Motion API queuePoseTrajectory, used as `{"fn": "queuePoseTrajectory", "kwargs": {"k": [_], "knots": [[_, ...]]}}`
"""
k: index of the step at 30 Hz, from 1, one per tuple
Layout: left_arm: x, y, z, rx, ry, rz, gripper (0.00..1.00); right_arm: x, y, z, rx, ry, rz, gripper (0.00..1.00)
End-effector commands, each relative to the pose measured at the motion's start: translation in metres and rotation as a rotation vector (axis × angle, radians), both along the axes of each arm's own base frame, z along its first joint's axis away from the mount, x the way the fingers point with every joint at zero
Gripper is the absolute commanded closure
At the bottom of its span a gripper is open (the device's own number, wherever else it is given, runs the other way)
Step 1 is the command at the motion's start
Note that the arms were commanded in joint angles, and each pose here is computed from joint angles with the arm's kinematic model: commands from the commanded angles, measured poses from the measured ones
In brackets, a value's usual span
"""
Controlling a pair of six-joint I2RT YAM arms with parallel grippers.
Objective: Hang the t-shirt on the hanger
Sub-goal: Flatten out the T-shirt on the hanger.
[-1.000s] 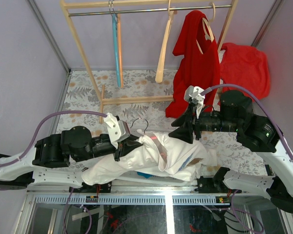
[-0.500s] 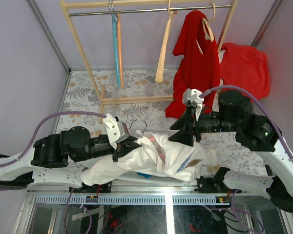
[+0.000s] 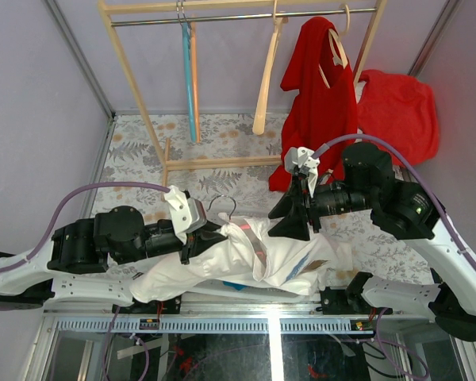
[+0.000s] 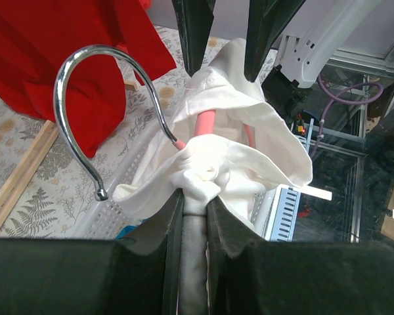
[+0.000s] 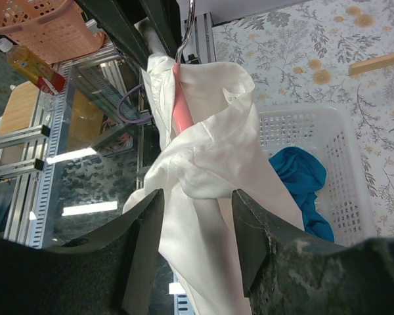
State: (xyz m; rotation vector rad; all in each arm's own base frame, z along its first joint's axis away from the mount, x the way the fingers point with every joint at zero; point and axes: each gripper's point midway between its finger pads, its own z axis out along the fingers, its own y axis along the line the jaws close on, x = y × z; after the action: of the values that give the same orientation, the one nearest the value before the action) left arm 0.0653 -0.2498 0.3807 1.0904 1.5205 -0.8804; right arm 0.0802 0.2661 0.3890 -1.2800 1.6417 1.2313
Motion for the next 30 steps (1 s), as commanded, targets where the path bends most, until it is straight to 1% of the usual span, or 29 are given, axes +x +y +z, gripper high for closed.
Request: {"fn": "queuePoseTrajectory", "kwargs": {"k": [1,9,14,18,21,23,25,28,30], "knots": [[-0.004,-0.002,0.036,-0.118,-0.013,-0.023,1.00,-0.005,0.008,0.013,0.052,-0.017,0.059,0.48],[-0.004,-0.007,0.042,-0.121,-0.027,-0.033,1.00,-0.008,0.014,0.000,0.037,0.019,0.102,0.48],[-0.003,-0.010,0.046,-0.129,-0.034,-0.035,1.00,-0.013,0.014,-0.005,0.042,0.039,0.128,0.51],[-0.002,-0.012,0.048,-0.137,-0.039,-0.031,1.00,-0.016,0.012,-0.007,0.046,0.046,0.136,0.61],[-0.002,-0.018,0.049,-0.133,-0.039,-0.036,1.00,-0.018,0.013,-0.006,0.055,0.055,0.152,0.72],[-0.002,-0.020,0.051,-0.134,-0.041,-0.036,1.00,-0.019,0.014,-0.006,0.057,0.059,0.158,0.83],[0.001,-0.023,0.051,-0.132,-0.043,-0.026,1.00,-0.016,0.014,-0.006,0.056,0.053,0.143,0.99],[0.004,-0.024,0.052,-0.132,-0.038,-0.003,1.00,-0.008,0.010,-0.003,0.050,0.019,0.070,1.00],[0.005,-0.023,0.053,-0.126,-0.031,0.008,0.96,-0.001,0.004,-0.001,0.043,-0.004,0.004,1.00]]}}
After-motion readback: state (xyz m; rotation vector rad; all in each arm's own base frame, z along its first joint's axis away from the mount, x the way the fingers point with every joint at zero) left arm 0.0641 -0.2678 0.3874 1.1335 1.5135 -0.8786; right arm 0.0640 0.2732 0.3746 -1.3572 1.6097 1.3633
